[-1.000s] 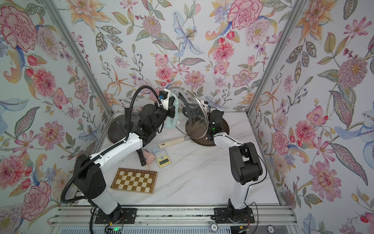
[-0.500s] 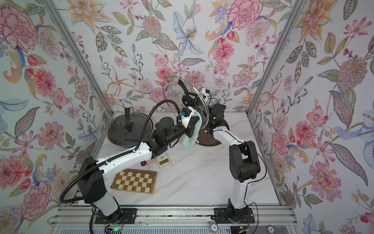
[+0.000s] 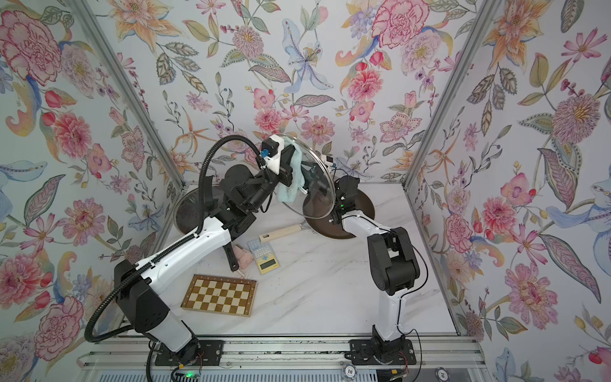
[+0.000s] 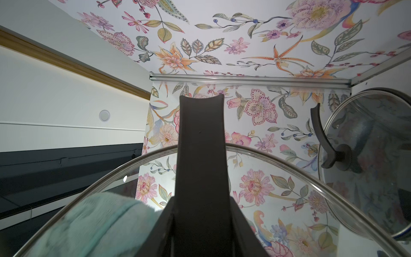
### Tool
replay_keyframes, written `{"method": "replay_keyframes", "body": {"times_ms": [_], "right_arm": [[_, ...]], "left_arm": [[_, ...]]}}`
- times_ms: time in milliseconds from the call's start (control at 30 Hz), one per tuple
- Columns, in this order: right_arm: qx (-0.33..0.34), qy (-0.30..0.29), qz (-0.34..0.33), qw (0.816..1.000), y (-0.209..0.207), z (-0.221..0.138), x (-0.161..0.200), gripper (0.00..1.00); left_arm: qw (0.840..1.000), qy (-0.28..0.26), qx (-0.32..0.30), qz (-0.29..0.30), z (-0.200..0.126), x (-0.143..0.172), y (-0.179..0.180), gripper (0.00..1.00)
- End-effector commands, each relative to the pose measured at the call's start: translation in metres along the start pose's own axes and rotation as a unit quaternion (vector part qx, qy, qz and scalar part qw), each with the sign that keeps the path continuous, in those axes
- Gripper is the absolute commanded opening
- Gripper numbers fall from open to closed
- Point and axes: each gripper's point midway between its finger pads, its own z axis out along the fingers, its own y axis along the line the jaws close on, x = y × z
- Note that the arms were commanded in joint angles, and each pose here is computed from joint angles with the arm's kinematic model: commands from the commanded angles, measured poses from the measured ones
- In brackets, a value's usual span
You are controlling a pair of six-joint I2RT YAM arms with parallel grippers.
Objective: Wipe the pot lid with a cloth
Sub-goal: Wipe the pot lid.
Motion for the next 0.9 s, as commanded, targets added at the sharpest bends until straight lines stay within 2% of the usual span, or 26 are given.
{"method": "replay_keyframes", "body": {"times_ms": [0,100,200,300,400,500,600,700,800,867], "right_arm": [[-0.1,0.041,-0.089,0.99,0.086,-0.006,0.04,0.0],[-0.112,0.043,-0.096,0.988,0.102,-0.006,0.043,0.0],[-0.12,0.039,-0.099,0.987,0.112,-0.007,0.042,0.0],[-0.121,0.019,-0.102,0.987,0.116,-0.011,0.031,0.0],[-0.115,-0.001,-0.102,0.988,0.113,-0.012,0.016,0.0],[-0.118,-0.006,-0.104,0.987,0.113,-0.009,0.008,0.0],[-0.113,-0.01,-0.094,0.989,0.1,-0.003,0.0,0.0],[-0.107,-0.004,-0.071,0.992,0.079,0.005,-0.001,0.0],[-0.101,0.007,-0.063,0.993,0.066,0.009,0.006,0.0],[-0.091,0.013,-0.058,0.994,0.057,0.009,0.011,0.0]], "left_arm": [[0.993,0.027,-0.109,0.026,-0.007,0.028,0.056,0.0],[0.992,0.074,-0.104,0.026,-0.008,0.07,0.051,0.0],[0.99,0.118,-0.08,-0.007,-0.012,0.113,0.03,0.0],[0.99,0.142,-0.005,-0.014,-0.018,0.134,-0.026,0.0],[0.985,0.141,0.096,-0.008,-0.028,0.131,-0.099,0.0],[0.977,0.117,0.177,-0.022,-0.036,0.111,-0.152,0.0],[0.97,0.065,0.227,-0.052,-0.039,0.068,-0.172,0.0],[0.969,-0.002,0.238,-0.063,-0.039,0.01,-0.166,0.0],[0.978,-0.059,0.196,-0.036,-0.03,-0.038,-0.139,0.0],[0.983,-0.077,0.165,-0.018,-0.019,-0.056,-0.117,0.0]]}}
